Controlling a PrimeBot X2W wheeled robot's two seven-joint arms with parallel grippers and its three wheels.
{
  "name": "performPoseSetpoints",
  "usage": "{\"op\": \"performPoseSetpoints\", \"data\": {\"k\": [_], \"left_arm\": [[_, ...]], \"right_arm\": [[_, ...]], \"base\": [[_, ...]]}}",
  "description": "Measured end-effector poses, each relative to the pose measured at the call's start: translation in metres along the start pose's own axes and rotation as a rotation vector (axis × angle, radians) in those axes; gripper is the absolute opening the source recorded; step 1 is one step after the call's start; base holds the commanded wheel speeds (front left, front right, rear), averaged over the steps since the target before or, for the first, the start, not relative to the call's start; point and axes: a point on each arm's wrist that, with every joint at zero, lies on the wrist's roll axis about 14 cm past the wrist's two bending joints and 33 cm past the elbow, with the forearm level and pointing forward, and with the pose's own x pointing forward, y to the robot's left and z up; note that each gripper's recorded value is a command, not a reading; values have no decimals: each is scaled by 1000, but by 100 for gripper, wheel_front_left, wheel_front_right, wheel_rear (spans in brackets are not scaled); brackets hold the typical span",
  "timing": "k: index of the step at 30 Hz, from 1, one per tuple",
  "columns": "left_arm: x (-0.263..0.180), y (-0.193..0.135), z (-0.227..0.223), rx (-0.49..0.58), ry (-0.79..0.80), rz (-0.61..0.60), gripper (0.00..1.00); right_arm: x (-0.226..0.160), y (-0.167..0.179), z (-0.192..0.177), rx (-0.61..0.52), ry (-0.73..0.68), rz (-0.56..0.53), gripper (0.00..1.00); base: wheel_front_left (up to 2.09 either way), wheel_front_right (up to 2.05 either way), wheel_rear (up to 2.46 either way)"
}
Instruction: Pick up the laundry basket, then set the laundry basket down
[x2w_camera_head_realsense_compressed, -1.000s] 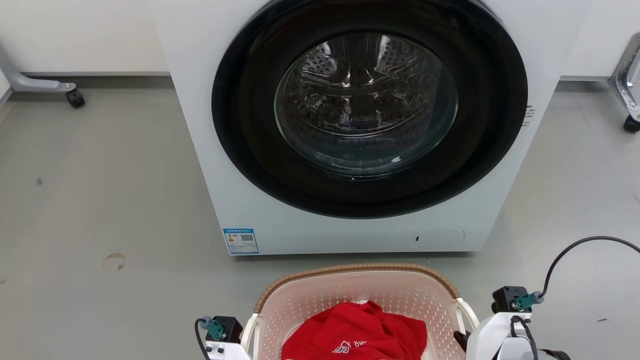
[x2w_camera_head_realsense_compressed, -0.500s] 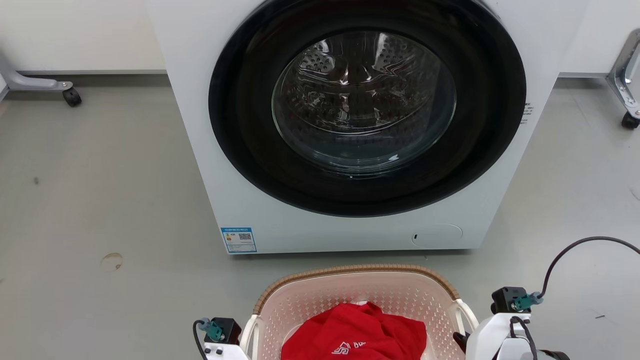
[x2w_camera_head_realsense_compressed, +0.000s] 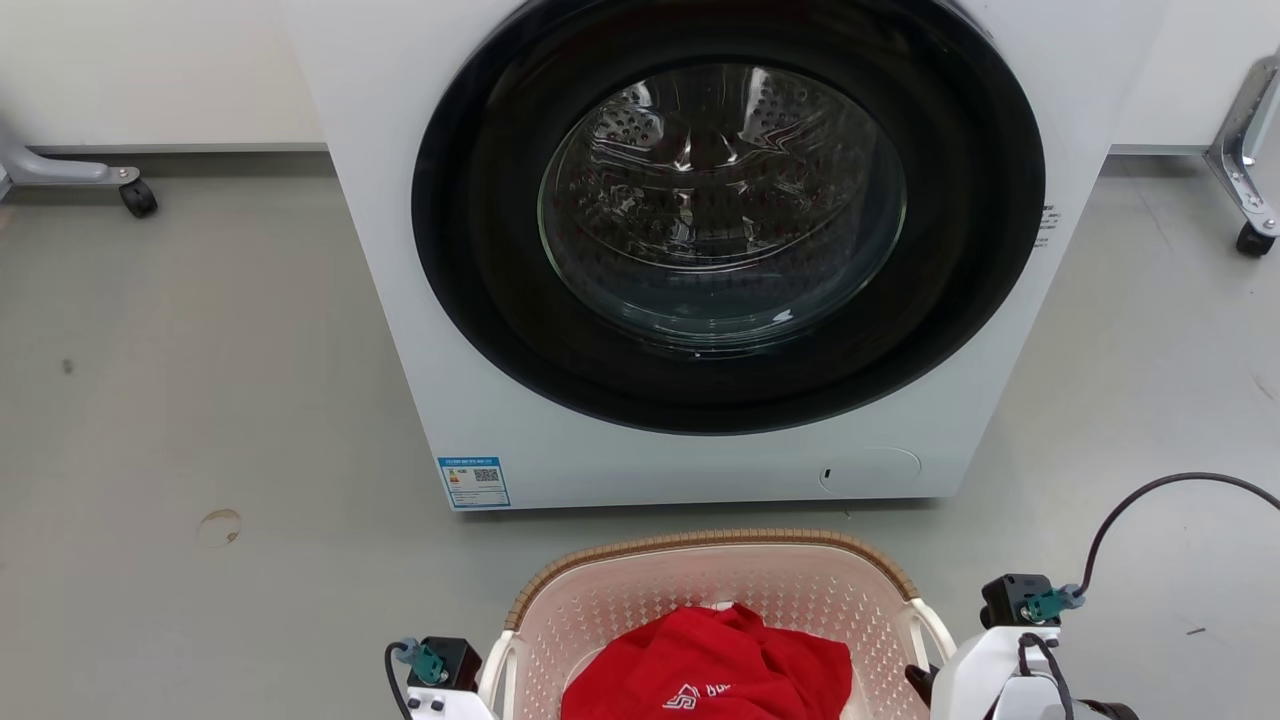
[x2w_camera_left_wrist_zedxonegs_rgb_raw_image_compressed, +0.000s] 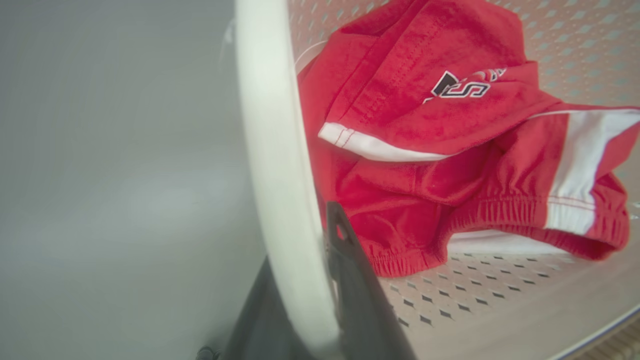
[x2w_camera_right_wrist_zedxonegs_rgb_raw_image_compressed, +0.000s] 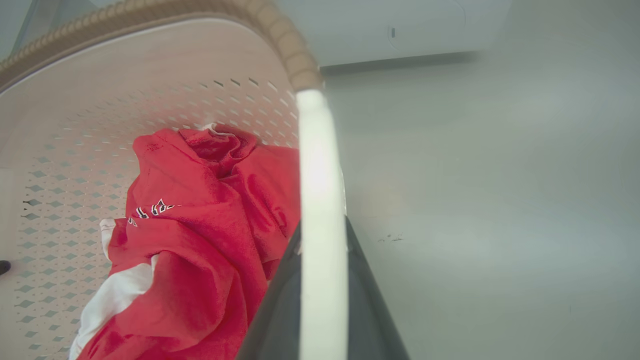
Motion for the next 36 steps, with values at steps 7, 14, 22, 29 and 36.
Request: {"op": "performPoseSetpoints", "data": {"k": [7, 14, 22, 29, 36], "left_arm": [[0, 0, 0, 5, 2, -1, 0], [1, -1, -1, 13, 7, -3, 0], [1, -2, -2, 17, 12, -6, 0], [2, -2, -3, 18, 19, -8, 0], [3, -1, -6, 15, 28, -6, 0]], "right_arm": [[0, 0, 0, 6, 1, 0, 0], [-1, -1, -1, 5, 3, -1, 0], [-1, -1, -2, 6, 4, -3, 0], [-1, -2, -3, 15, 6, -3, 0], [0, -2, -5, 23, 15, -3, 0]], "base": [[0, 0, 0], [0, 0, 0], [0, 0, 0], [0, 0, 0], [0, 0, 0]]}}
